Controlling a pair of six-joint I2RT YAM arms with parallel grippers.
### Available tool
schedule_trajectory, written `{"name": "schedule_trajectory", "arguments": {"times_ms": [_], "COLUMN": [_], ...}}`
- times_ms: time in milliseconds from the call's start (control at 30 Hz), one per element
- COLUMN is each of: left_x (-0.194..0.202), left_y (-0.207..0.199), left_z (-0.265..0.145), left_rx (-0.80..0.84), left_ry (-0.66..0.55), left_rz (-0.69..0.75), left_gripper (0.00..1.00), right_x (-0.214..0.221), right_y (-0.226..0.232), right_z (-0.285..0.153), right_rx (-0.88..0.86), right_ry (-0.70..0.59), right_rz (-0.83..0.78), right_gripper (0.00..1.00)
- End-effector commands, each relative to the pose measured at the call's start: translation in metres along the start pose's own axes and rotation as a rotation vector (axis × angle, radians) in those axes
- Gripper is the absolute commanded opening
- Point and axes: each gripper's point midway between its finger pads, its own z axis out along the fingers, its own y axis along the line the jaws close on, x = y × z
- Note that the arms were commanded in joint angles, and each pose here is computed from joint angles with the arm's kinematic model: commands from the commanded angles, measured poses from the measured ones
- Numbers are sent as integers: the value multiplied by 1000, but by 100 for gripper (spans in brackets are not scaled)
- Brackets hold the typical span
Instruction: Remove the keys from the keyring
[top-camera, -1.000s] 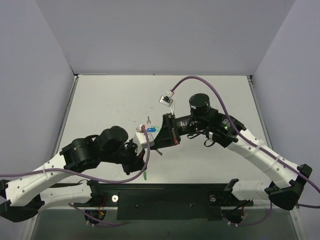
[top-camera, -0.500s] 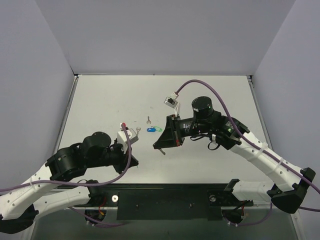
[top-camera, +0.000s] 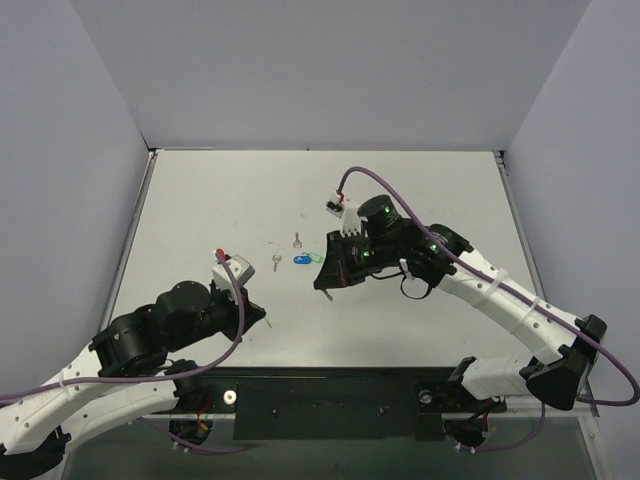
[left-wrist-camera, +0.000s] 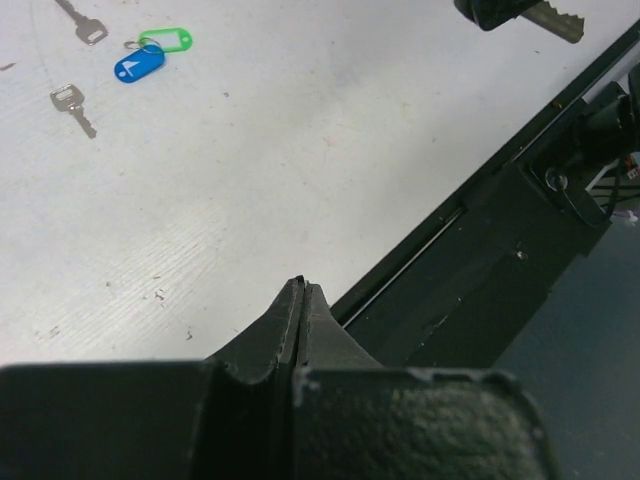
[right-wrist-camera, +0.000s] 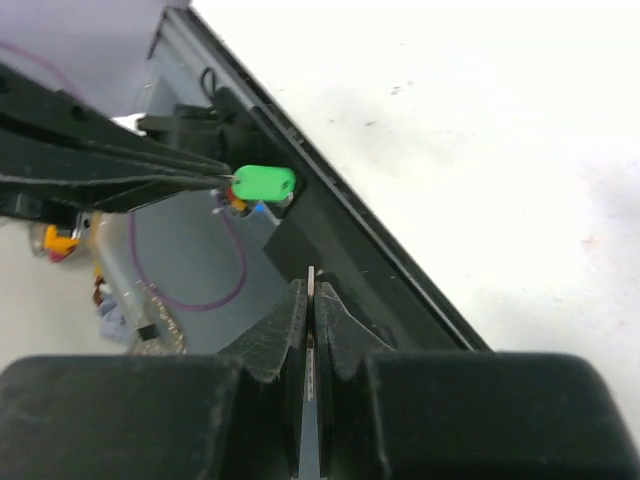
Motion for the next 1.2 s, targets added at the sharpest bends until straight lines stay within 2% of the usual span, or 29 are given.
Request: {"name": "schedule_trajectory", "arguments": {"times_ms": [0, 433, 600, 833, 1167], "left_x": [-20, -20, -25, -22, -27], "left_y": [11, 30, 41, 49, 54], "left_z": [3, 4, -3, -1, -10], "left_rx": [-62, -168, -222, -272, -282], "left_ry": [-127, -138, -187, -167, -219], "left_rz": [-50, -61, -92, -99, -124], "left_gripper": [0, 0, 0, 0, 0], "right_x": [-21, -51, -65, -83, -100], "right_y": [-31, -84, -106, -144, -186], "right_z": [-4, 22, 41, 81, 133], "right_rx": [205, 436, 496, 585, 662], "right_ry": [-57, -69, -65, -25, -11], "right_rz": [-25, -48, -24, -2, 41], "right_gripper": [0, 0, 0, 0, 0]}}
